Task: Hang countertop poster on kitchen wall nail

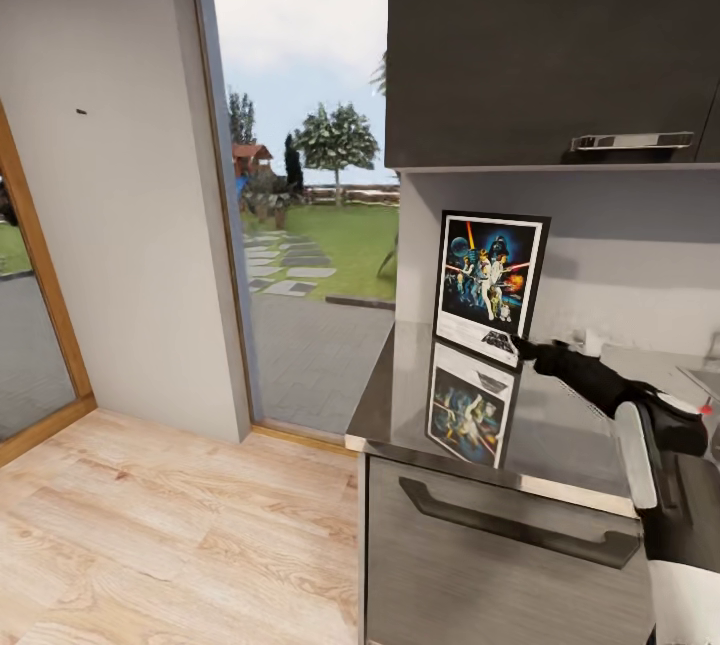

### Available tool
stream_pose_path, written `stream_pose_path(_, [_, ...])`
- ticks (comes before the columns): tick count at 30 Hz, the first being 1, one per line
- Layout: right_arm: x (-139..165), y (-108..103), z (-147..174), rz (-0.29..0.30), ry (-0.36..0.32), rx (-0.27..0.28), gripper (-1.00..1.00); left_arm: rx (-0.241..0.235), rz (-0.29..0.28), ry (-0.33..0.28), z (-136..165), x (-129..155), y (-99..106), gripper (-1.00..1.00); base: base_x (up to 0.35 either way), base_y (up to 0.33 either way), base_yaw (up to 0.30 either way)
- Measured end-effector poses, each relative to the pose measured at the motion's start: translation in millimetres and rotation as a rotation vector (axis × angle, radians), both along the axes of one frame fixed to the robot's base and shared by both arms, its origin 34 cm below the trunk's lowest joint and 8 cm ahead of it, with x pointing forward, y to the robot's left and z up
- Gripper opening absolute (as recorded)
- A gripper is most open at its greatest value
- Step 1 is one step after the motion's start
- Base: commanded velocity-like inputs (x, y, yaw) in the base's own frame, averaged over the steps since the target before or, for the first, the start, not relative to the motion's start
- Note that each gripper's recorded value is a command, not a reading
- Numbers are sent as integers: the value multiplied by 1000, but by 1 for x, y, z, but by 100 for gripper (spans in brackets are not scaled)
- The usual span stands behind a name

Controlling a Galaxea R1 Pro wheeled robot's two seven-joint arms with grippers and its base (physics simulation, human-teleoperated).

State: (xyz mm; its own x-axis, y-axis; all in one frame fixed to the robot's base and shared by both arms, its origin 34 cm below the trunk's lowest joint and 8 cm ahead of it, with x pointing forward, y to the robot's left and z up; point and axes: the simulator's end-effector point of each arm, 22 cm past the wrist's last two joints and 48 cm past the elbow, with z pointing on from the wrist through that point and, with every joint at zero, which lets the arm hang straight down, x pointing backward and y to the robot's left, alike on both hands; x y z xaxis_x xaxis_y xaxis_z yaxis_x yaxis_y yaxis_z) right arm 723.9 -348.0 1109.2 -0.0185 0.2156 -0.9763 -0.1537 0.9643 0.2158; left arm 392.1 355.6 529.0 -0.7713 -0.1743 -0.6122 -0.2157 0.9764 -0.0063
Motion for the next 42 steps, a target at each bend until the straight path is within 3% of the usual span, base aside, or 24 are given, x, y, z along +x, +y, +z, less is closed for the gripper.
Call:
stream_pose_path(2, [-5, -27, -5, -17, 9, -19, 100, 1, 0, -2, 1, 1, 1, 100, 0, 0, 0])
stream_pose_path(3, [-7, -47, -12, -55, 22, -75, 100, 3, 0, -4, 1, 1, 2, 100, 0, 0, 0])
stream_pose_path(7, [-9, -59, -31, -82, 36, -118, 100, 4, 0, -7, 2, 2, 3, 100, 110, -113, 0])
stream_pose_path(13, [-5, -61, -55, -78, 80, -108, 100, 7, 1, -8, 3, 3, 5, 100, 90, -73, 0])
stream_pose_path(25, [-1, -56, -69, -65, 111, -103, 100, 9, 1, -8, 3, 3, 6, 100, 125, -7, 0])
stream_pose_path(32, [49, -42, -66, -21, 168, -43, 100, 13, 1, -8, 4, 3, 9, 100, 37, 0, 0])
stream_pose_path(42, [64, -46, -57, -35, 139, -92, 100, 15, 2, -8, 4, 3, 10, 100, 50, -43, 0])
